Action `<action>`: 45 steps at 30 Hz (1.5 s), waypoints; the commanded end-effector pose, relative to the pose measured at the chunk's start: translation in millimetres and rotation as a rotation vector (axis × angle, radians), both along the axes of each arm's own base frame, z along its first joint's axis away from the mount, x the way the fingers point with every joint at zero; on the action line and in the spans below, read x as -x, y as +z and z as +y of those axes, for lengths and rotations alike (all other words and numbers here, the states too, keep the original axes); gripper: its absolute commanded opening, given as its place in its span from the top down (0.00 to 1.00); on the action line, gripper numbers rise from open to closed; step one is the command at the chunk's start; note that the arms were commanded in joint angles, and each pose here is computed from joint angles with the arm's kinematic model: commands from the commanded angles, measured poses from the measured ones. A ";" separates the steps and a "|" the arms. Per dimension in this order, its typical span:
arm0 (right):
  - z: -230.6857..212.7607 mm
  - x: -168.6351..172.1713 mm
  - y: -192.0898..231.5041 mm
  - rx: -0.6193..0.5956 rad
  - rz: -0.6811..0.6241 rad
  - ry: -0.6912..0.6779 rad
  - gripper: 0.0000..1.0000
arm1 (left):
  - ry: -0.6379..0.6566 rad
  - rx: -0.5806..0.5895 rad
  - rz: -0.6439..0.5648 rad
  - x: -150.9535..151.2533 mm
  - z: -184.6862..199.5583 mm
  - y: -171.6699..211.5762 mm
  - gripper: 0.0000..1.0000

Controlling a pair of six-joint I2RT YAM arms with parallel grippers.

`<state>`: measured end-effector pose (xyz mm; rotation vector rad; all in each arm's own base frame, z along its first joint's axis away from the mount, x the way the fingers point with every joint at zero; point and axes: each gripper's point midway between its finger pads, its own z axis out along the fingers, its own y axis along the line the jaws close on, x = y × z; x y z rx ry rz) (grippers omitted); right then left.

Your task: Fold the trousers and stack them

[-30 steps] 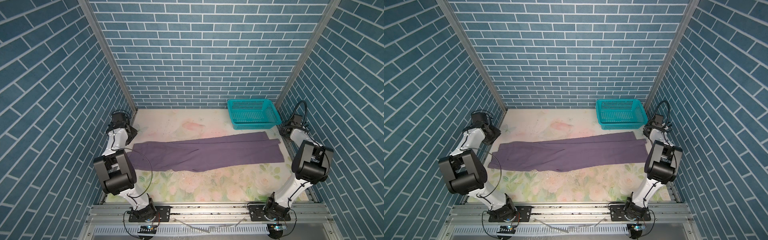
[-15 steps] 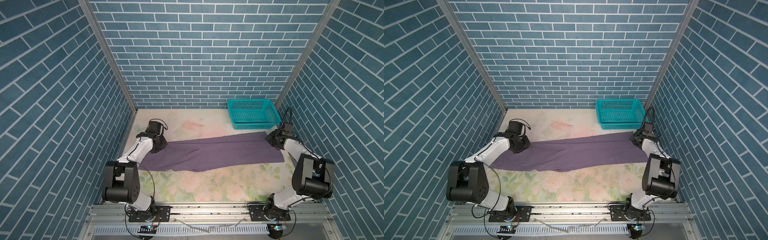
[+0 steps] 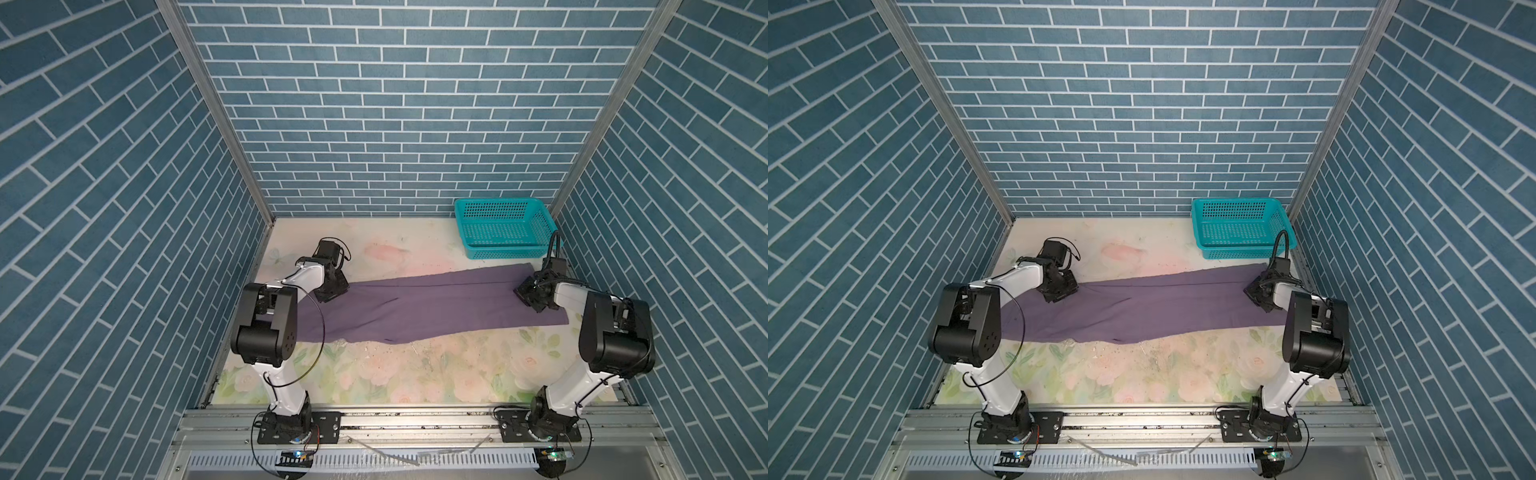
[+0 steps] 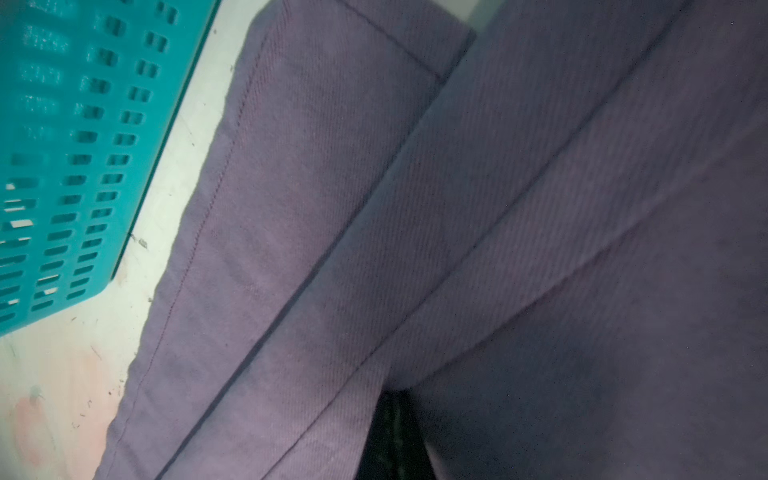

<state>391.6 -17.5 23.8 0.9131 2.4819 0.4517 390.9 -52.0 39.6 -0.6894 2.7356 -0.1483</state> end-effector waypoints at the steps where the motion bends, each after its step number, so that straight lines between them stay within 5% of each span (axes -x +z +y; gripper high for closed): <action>1: 7.4 7.2 -16.9 -0.003 0.044 0.039 1.00 | 0.002 -0.046 -0.034 -13.1 4.7 14.2 0.52; 8: 0.4 -6.6 -14.0 0.037 0.041 0.047 1.00 | -0.002 -0.053 -0.045 -31.7 3.1 12.9 0.46; 21: -19.7 -101.7 40.4 0.118 -0.104 0.057 1.00 | -0.058 -0.075 -0.144 -82.0 -2.6 63.0 0.46; 24: -17.1 -89.9 47.0 0.112 -0.113 0.055 1.00 | -0.075 -0.050 -0.145 -63.6 -7.5 69.4 0.47; 29: -15.3 -48.1 57.3 0.141 -0.118 0.063 1.00 | -0.124 -0.043 -0.118 -13.4 -20.9 64.8 0.66; 34: -18.1 -7.6 70.4 0.204 -0.111 0.083 1.00 | -0.125 -0.029 -0.093 30.1 -23.7 50.3 0.72; 38: -29.0 8.8 63.2 0.235 -0.076 0.058 1.00 | -0.117 -0.022 -0.061 44.0 -22.4 33.9 0.73; 45: -44.6 2.3 29.0 0.062 -0.036 -0.031 1.00 | -0.117 0.000 -0.024 36.0 -31.0 7.5 0.74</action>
